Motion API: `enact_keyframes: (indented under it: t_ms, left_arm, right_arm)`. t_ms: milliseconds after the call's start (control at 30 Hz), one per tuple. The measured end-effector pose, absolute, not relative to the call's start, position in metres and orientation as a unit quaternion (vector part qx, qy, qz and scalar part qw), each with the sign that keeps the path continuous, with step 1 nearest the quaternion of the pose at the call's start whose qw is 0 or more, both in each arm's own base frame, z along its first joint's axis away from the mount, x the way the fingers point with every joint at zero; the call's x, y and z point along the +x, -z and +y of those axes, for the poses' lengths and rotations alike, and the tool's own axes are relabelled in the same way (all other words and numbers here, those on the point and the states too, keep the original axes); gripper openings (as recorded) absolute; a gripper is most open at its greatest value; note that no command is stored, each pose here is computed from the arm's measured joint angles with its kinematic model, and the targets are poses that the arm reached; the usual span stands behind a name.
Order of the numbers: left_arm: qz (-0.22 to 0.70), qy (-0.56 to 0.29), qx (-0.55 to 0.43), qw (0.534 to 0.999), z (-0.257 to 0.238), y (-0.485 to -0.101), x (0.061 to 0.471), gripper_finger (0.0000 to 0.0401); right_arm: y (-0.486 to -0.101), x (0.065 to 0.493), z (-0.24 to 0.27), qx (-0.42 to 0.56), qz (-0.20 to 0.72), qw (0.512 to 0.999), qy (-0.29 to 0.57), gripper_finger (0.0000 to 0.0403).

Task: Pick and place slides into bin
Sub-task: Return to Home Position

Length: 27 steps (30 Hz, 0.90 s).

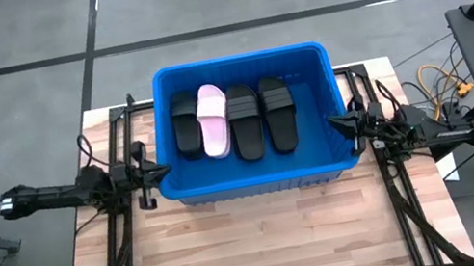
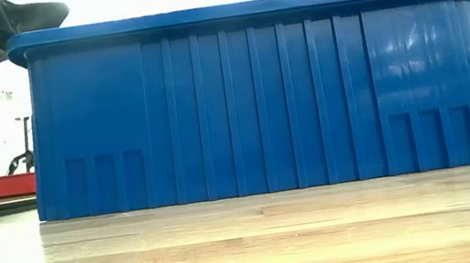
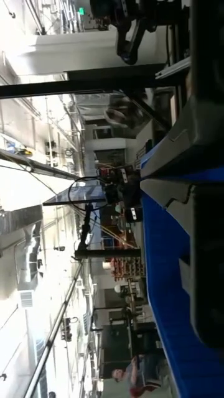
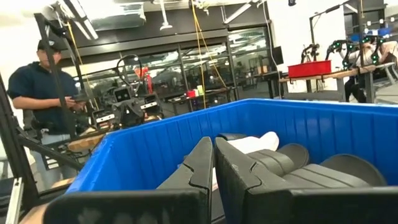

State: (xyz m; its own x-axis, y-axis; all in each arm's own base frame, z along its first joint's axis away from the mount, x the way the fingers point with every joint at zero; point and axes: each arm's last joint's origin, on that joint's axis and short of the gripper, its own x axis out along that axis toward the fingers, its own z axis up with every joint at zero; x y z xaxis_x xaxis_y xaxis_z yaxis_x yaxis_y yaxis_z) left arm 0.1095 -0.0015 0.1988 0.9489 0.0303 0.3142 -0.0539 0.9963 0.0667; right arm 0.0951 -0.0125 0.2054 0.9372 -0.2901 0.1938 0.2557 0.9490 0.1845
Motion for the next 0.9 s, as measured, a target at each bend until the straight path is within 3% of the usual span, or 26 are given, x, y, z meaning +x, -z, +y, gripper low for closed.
enact_keyframes:
  t_ms: [400, 900]
  left_arm:
    - [-0.155, -0.017, 0.009, 0.988, -0.0015, -0.1978, 0.1104, 0.0]
    - [-0.167, -0.045, 0.004, 0.985, 0.0002, -0.2019, 0.1084, 0.0]
  right_arm:
    - [-0.2024, 0.0977, -0.0085, 0.12, -0.092, 0.986, 0.066, 0.0008]
    - [-0.1966, 0.0986, -0.0069, 0.042, -0.075, 0.995, 0.045, 0.0008]
